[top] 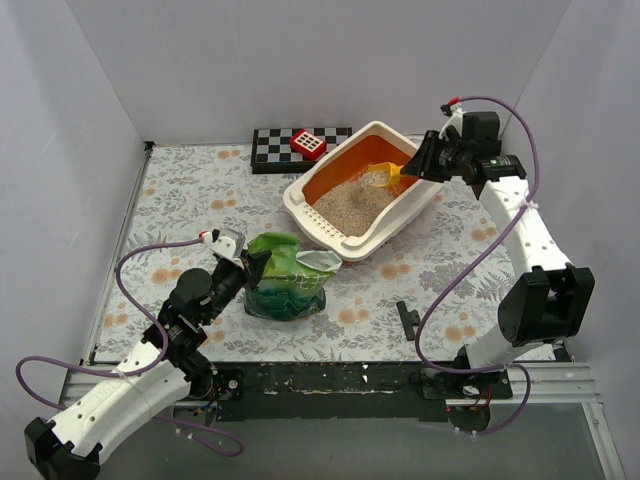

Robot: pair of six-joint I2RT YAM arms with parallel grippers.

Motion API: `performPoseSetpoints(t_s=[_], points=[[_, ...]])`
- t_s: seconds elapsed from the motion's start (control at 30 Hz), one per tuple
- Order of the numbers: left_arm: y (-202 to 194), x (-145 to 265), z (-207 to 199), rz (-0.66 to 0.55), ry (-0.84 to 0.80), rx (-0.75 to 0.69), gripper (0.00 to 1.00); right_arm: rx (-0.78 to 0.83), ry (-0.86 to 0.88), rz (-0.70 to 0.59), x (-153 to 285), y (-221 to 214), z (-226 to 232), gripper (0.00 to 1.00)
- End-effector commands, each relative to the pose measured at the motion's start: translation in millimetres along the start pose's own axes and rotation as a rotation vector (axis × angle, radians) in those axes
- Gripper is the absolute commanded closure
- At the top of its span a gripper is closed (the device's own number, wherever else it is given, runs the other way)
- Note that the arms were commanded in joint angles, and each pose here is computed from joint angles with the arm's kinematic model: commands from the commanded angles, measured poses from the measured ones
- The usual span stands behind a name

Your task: Fill the litter box with clean litter

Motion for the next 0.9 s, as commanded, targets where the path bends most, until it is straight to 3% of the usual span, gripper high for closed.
performPoseSetpoints(t_s=[0.0, 0.23, 0.43, 0.57, 0.87], points=[[-1, 2, 5, 0.027, 0.037, -0.026, 1.00, 0.246, -0.124, 0.084, 10, 6, 22, 0.99], [0, 3, 2, 0.028, 0.013, -0.025, 1.00, 0.488, -0.265, 0.118, 25, 16, 62, 0.99], [-2, 2, -2, 0.050, -0.036, -0.031, 1.00, 0.597, -0.349, 0.092, 51, 16, 91, 0.99], [-2, 3, -7, 0.057, -0.082, -0.032, 1.00, 0.524, -0.117, -0.003, 89, 14, 126, 0.99], [-5, 4, -19, 0.083, -0.211, -0.040, 1.00, 0.448, 0.222, 0.049, 150, -33, 153, 0.99]])
Point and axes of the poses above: each gripper's point midway between its finger pads, its own x axis back along the fingers, its own z axis along the line the jaws close on, y = z × x, the point moved 8 cm from there along x, back along the fingers, and after that the axes turned 12 degrees about x, right-handed, at the moved point
